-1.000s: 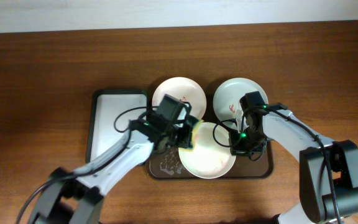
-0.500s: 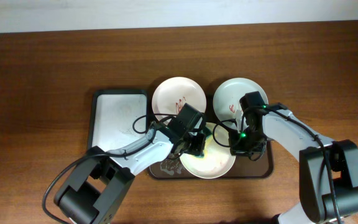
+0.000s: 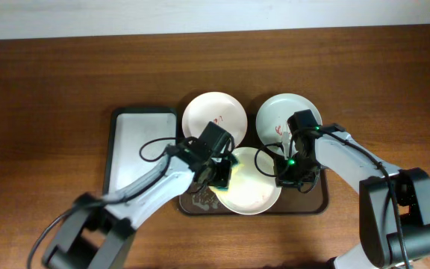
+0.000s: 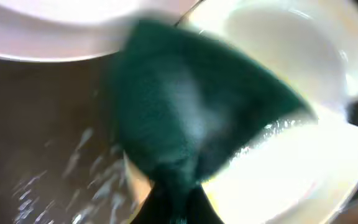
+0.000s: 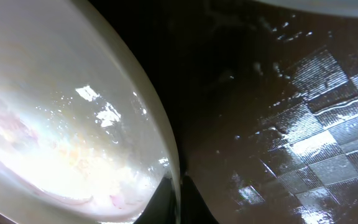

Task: Clean dirty plates on tray and stack at the side
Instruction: 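Scrub the cream plate again with the sponge in left gripper, then return the sponge with left gripper to the white tray, then lift the cream plate with right gripper and place it right of tray, then move right gripper to the pink plate rim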

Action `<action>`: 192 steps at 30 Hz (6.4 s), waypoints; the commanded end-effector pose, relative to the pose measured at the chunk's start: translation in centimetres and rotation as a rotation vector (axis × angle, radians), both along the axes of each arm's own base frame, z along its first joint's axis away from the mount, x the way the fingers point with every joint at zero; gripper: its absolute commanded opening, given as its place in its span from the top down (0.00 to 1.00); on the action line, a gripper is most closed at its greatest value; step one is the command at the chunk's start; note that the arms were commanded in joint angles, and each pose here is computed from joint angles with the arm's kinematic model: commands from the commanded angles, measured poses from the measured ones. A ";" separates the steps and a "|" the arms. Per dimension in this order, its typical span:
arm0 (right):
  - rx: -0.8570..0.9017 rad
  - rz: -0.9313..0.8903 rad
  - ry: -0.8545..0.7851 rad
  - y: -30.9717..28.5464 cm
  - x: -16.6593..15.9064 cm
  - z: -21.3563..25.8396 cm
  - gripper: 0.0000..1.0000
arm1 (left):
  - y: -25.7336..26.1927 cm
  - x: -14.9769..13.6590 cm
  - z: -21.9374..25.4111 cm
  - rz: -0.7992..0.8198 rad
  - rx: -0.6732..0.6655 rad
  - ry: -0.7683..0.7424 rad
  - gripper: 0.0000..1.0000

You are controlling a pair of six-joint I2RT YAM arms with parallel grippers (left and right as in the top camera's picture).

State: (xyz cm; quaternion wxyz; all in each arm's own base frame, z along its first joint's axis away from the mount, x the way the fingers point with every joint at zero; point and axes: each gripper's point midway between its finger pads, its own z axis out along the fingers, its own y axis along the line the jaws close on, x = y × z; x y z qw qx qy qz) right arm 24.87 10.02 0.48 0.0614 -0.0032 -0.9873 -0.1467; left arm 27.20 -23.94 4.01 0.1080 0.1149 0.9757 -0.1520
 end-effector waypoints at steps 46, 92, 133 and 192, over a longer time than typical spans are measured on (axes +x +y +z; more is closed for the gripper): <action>-0.038 0.023 0.039 -0.6 -1.1 -0.8 0.89 | -7.6 -2.2 -3.1 -0.255 -0.286 0.099 0.99; -0.360 -0.053 -0.459 -6.3 1.8 12.3 0.96 | 14.9 4.9 5.6 0.172 0.074 -0.075 1.00; -1.003 0.090 -0.983 -4.6 4.1 22.9 0.96 | 17.6 4.6 0.9 0.217 0.198 0.047 1.00; 0.077 -0.212 -0.405 -10.1 10.8 12.4 0.66 | 18.5 4.9 0.9 0.230 0.249 0.030 1.00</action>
